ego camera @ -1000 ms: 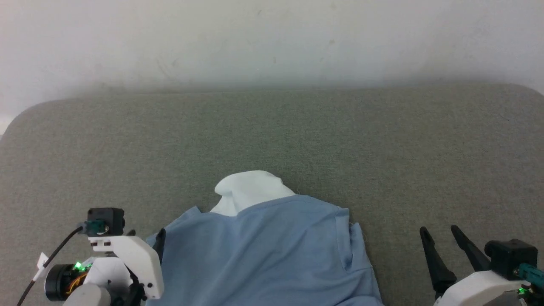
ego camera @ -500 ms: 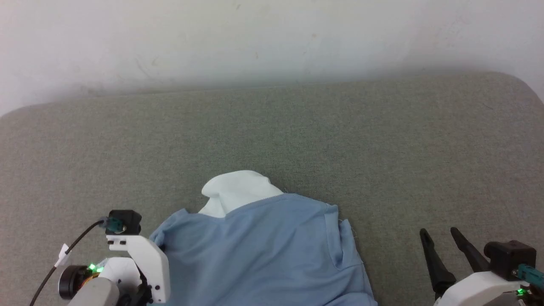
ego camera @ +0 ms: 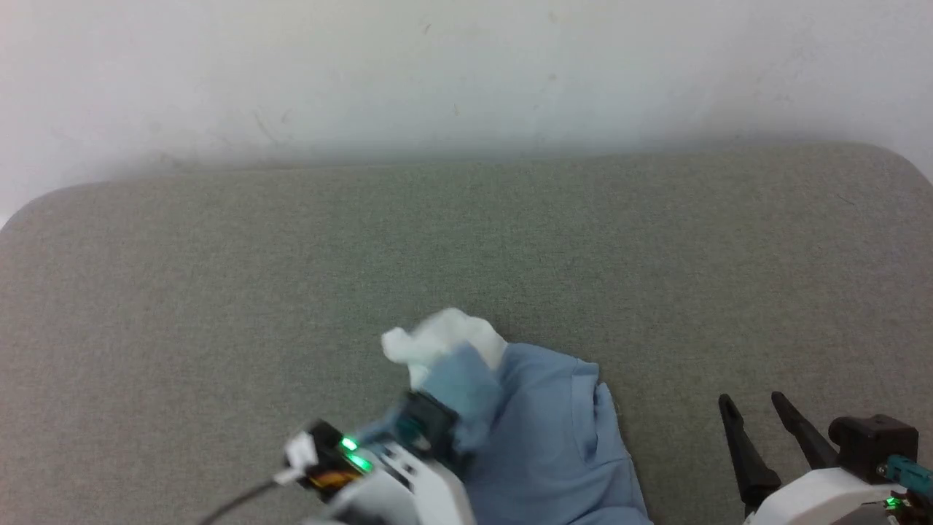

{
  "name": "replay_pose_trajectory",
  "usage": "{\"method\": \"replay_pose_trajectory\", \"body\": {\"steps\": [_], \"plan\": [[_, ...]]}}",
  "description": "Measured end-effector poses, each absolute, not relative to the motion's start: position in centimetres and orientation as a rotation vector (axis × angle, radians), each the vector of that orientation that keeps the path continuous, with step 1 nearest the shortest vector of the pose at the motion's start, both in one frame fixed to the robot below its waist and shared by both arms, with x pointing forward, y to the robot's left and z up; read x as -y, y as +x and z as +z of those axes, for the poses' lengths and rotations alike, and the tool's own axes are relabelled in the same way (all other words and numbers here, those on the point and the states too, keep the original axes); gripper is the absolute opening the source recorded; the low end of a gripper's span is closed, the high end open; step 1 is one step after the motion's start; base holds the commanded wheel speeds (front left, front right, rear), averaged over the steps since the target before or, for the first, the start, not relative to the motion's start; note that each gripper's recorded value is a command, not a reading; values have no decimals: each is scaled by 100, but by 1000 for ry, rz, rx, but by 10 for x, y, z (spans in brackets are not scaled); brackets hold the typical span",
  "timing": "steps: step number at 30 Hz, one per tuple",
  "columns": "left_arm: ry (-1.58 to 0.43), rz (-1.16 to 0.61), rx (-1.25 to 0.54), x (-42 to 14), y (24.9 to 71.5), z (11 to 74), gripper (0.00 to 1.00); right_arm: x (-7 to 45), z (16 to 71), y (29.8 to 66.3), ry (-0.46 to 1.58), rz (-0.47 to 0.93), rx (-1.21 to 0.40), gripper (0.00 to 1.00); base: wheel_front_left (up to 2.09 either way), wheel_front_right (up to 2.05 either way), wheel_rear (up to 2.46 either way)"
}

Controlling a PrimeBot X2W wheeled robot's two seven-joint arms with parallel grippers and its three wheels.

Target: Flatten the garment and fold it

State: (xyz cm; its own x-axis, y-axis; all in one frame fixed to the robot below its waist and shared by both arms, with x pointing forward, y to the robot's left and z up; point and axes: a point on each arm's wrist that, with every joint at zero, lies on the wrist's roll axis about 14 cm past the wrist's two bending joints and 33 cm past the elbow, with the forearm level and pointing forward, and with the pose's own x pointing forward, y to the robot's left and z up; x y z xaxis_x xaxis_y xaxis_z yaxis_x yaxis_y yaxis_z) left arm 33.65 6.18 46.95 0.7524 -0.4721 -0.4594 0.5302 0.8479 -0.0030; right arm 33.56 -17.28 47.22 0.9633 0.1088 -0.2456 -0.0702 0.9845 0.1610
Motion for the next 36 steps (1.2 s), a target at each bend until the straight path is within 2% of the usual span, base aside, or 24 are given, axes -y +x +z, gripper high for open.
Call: {"method": "replay_pose_trajectory", "body": {"steps": [3,4,5,9,19,24,30,31,32,33,36], "plan": [[123,-689,-567,-25,301,445,0,171,472,336,152,95,-258,100,0,0,0],[119,-722,-605,-17,289,437,25,171,472,336,153,97,-258,100,0,0,0],[106,-752,-635,-9,279,429,100,171,472,336,153,97,-258,100,0,0,0],[77,-797,-660,3,263,422,100,170,472,335,154,99,-257,100,0,0,0],[40,-709,-443,-19,291,485,100,168,476,332,161,108,-242,100,0,0,0],[123,-651,-539,-52,291,471,100,164,479,332,165,119,-234,100,0,0,0],[154,-693,-672,-55,272,450,100,166,479,330,166,114,-234,100,0,0,0],[153,-705,-688,-53,268,448,65,166,479,330,166,112,-234,100,0,0,0],[155,-713,-699,-52,265,446,37,167,478,329,166,111,-235,100,0,0,0],[161,-724,-704,-51,263,446,0,167,478,328,166,110,-237,100,0,0,0],[173,-727,-717,-53,261,444,0,168,476,327,166,108,-242,100,0,0,0]]}}
